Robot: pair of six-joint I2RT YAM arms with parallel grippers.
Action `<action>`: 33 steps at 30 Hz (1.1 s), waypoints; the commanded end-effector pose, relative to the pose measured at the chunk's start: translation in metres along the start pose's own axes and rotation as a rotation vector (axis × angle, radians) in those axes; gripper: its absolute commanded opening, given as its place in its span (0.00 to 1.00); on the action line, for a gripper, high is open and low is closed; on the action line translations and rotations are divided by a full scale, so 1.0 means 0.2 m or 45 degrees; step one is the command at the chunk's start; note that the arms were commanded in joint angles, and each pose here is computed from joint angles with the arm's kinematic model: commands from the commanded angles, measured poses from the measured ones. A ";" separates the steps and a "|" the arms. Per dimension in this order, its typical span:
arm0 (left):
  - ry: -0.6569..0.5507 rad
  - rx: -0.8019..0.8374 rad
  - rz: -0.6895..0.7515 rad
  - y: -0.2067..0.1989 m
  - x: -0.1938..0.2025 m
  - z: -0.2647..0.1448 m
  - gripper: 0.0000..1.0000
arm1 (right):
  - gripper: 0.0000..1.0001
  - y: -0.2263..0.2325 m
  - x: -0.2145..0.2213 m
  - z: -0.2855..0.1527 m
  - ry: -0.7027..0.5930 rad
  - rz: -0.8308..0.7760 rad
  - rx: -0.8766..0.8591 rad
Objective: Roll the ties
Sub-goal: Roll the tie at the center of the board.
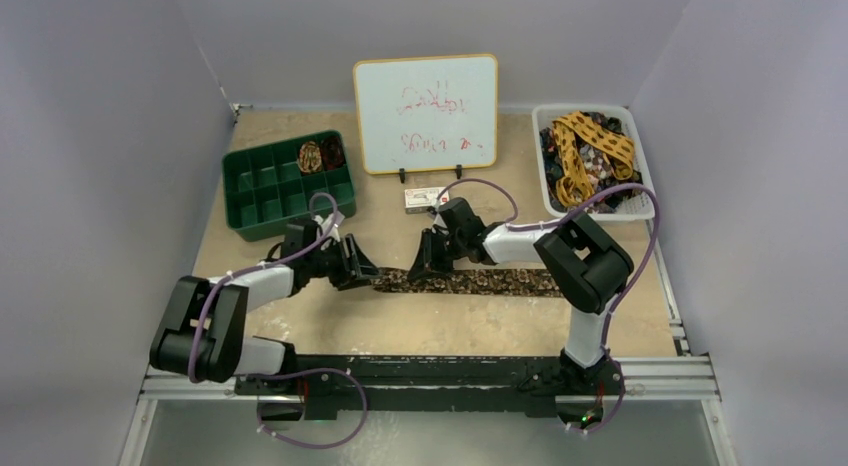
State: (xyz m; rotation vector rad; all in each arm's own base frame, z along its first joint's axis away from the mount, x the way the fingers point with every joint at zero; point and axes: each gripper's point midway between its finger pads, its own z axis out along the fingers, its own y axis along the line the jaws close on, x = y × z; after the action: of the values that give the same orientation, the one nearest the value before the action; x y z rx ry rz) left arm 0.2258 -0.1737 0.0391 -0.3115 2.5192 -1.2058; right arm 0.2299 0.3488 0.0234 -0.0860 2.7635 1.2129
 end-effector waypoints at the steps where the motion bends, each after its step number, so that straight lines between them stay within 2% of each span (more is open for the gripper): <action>1: 0.006 0.078 0.049 -0.06 0.00 0.04 0.47 | 0.18 -0.01 0.01 0.02 0.039 -0.013 -0.005; 24: 0.012 0.085 0.034 -0.06 0.04 0.06 0.46 | 0.15 0.04 0.02 -0.01 -0.012 -0.031 -0.019; 33: 0.010 0.095 0.039 -0.08 0.03 0.06 0.41 | 0.14 0.00 0.05 0.02 -0.007 -0.007 0.017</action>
State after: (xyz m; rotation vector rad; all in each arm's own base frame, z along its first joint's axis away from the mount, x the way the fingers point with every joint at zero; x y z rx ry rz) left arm 0.2217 -0.1895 0.0335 -0.2960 2.5112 -1.2624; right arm 0.2245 0.3537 0.0221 -0.1027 2.7628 1.2192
